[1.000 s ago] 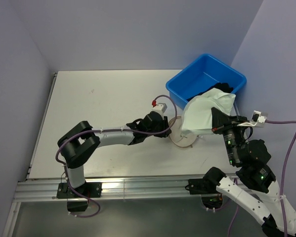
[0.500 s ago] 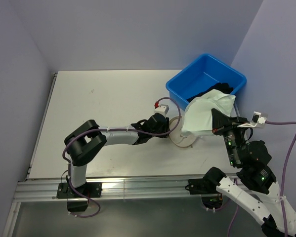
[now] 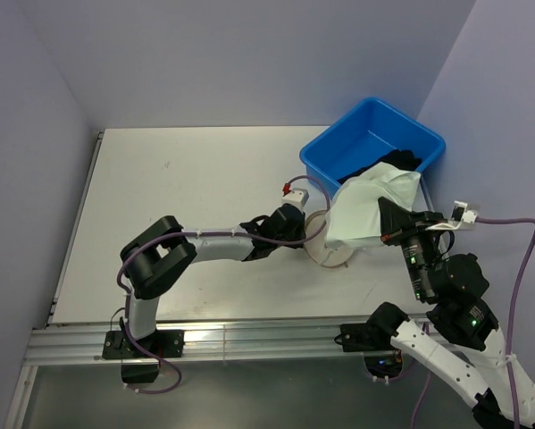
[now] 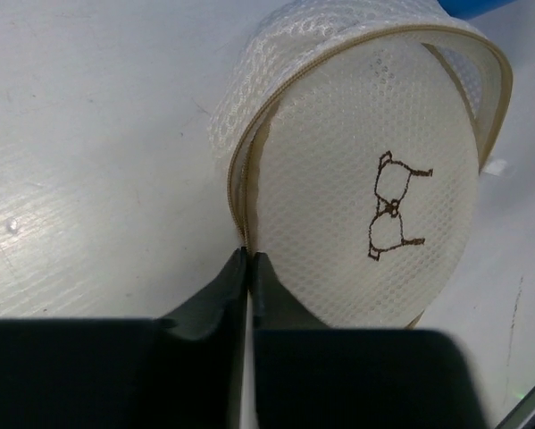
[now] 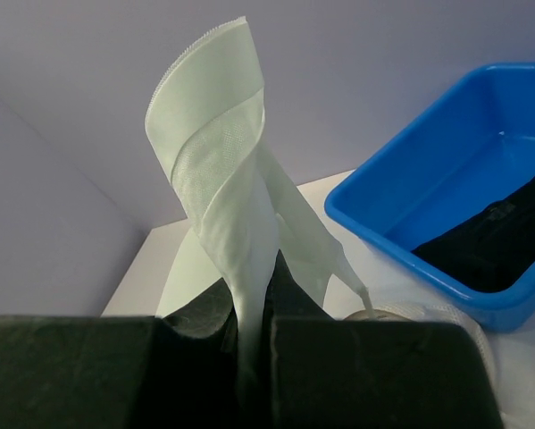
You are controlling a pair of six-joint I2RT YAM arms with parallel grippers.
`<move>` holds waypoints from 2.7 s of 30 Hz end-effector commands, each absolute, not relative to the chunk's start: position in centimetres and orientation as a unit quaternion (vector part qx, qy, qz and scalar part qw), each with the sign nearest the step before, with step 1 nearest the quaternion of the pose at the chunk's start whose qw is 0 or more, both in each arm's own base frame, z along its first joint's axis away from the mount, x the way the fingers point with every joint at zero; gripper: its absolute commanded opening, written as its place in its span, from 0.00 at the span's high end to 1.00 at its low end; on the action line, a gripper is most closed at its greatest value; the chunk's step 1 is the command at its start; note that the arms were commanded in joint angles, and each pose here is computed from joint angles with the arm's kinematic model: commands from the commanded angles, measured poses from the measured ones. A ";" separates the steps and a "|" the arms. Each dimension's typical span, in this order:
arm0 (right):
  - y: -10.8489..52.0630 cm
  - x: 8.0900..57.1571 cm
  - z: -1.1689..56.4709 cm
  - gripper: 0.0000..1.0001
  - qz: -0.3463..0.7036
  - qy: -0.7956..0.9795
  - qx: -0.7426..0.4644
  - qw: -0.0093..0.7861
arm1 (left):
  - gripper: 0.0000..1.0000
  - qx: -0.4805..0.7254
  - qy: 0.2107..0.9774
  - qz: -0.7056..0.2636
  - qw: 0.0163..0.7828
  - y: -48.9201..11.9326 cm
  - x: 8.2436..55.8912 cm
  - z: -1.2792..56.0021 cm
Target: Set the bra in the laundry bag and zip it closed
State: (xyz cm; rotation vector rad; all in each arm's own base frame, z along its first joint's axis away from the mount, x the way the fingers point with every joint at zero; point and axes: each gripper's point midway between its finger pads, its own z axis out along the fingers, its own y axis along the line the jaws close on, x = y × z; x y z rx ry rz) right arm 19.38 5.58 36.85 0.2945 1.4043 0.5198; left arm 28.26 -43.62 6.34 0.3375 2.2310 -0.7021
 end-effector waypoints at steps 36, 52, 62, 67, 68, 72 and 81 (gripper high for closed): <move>21.0 24.6 32.8 1.00 0.363 0.702 -0.040 0.612 | 0.49 -0.069 0.845 -0.224 0.481 -24.0 27.1 12.2; 20.2 24.4 31.7 1.00 0.347 0.709 -0.037 0.613 | 0.62 -0.125 0.862 -0.197 0.450 -21.9 25.6 9.3; 20.1 24.2 31.4 1.00 0.347 0.711 -0.037 0.611 | 0.63 -0.116 0.870 -0.204 0.433 -23.4 25.9 8.2; 20.3 24.3 31.4 1.00 0.346 0.714 -0.040 0.608 | 0.68 -0.109 0.871 -0.204 0.435 -23.7 26.1 8.2; 20.3 24.3 31.5 1.00 0.348 0.712 -0.039 0.609 | 0.70 -0.108 0.871 -0.205 0.434 -23.8 26.1 8.2; 20.5 24.4 31.2 1.00 0.346 0.715 -0.042 0.606 | 0.79 -0.107 0.871 -0.204 0.433 -23.9 26.2 8.2; 21.2 24.9 30.8 1.00 0.347 0.720 -0.049 0.599 | 1.00 -0.109 0.870 -0.203 0.436 -23.3 25.9 9.0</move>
